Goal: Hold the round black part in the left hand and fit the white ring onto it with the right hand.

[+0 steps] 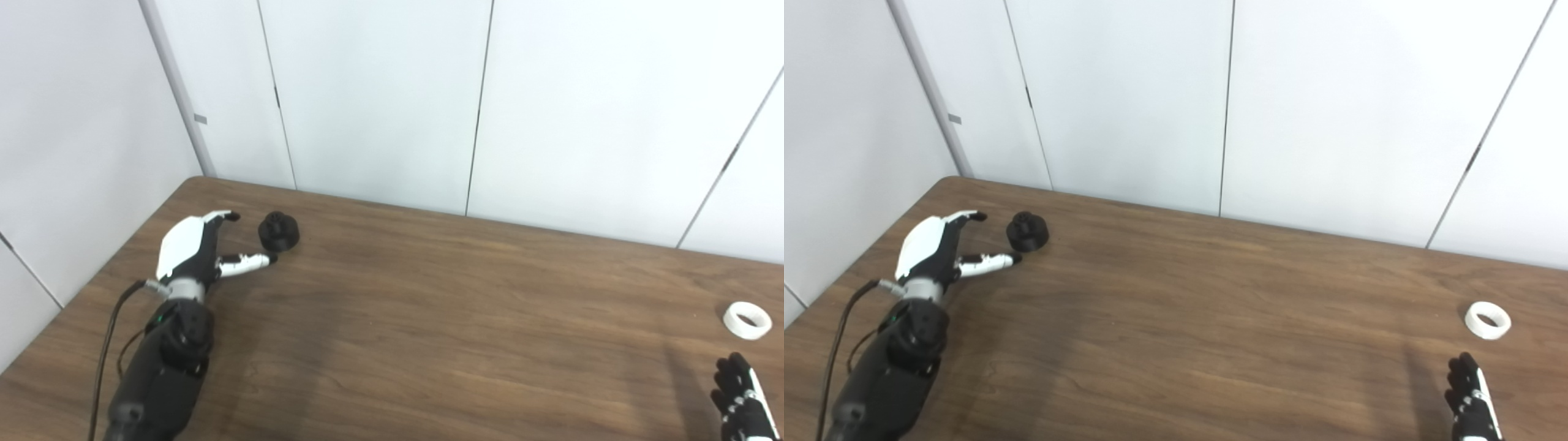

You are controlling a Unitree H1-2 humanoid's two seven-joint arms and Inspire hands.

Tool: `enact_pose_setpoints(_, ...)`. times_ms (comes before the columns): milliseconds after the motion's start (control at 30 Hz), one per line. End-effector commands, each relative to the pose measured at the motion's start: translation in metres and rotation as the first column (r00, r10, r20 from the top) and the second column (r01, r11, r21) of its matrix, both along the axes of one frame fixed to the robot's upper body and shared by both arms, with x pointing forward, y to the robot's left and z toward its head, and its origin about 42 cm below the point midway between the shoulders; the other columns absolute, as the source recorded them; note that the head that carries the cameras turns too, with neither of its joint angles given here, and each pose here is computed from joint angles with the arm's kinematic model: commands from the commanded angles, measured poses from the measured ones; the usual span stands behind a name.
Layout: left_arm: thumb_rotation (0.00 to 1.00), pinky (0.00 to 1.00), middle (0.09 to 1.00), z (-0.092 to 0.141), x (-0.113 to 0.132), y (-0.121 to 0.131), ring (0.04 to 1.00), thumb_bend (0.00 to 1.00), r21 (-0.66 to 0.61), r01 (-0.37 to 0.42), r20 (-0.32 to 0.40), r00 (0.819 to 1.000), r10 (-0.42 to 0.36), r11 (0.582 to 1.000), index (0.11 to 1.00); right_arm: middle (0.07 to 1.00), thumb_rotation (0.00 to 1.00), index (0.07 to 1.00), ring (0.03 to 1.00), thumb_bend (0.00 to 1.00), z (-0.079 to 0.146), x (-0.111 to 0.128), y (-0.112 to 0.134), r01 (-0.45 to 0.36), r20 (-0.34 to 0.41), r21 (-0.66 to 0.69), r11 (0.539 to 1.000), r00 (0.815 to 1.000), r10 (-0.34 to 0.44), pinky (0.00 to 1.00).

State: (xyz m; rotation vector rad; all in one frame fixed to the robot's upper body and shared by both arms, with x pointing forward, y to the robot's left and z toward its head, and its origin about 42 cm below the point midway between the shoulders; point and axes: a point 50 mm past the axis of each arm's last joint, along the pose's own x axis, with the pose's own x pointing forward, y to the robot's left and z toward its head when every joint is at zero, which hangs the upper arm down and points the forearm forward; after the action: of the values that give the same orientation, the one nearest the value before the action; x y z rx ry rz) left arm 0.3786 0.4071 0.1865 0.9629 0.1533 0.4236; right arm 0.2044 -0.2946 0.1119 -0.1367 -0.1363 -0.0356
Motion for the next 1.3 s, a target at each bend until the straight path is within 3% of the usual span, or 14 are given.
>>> enact_pose_setpoints(0, 0.39, 1.0, 0.919, 0.032, 0.018, 0.008, 0.96, 0.91, 0.071, -0.021, 0.066, 0.998, 0.017, 0.997, 0.826, 0.987, 1.0, 1.0, 1.0, 0.46, -0.032, -0.038, 0.0, 0.027, -0.131, 0.018, 0.999, 0.991, -0.024, 1.0)
enact_pose_setpoints(533, 0.41, 1.0, 0.958, 0.036, 0.056, 0.009, 1.0, 0.99, 0.101, 0.012, -0.041, 0.999, -0.008, 0.995, 0.861, 0.989, 1.0, 1.0, 0.998, 0.46, -0.032, -0.04, 0.002, 0.027, -0.126, 0.024, 0.999, 0.992, -0.024, 1.0)
enact_pose_setpoints(933, 0.44, 1.0, 0.955, 0.029, 0.069, 0.013, 1.0, 1.0, 0.111, 0.028, -0.113, 0.993, -0.015, 0.993, 0.847, 0.989, 1.0, 0.999, 1.0, 0.43, -0.032, -0.041, 0.004, 0.018, -0.109, 0.022, 1.0, 0.994, -0.015, 1.0)
enact_pose_setpoints(1267, 0.42, 1.0, 0.956, 0.022, 0.074, 0.015, 1.0, 0.99, 0.063, 0.056, -0.158, 0.986, -0.045, 0.996, 0.825, 1.0, 1.0, 1.0, 1.0, 0.48, -0.031, -0.04, 0.006, 0.01, -0.115, 0.097, 0.995, 0.993, 0.001, 1.0)
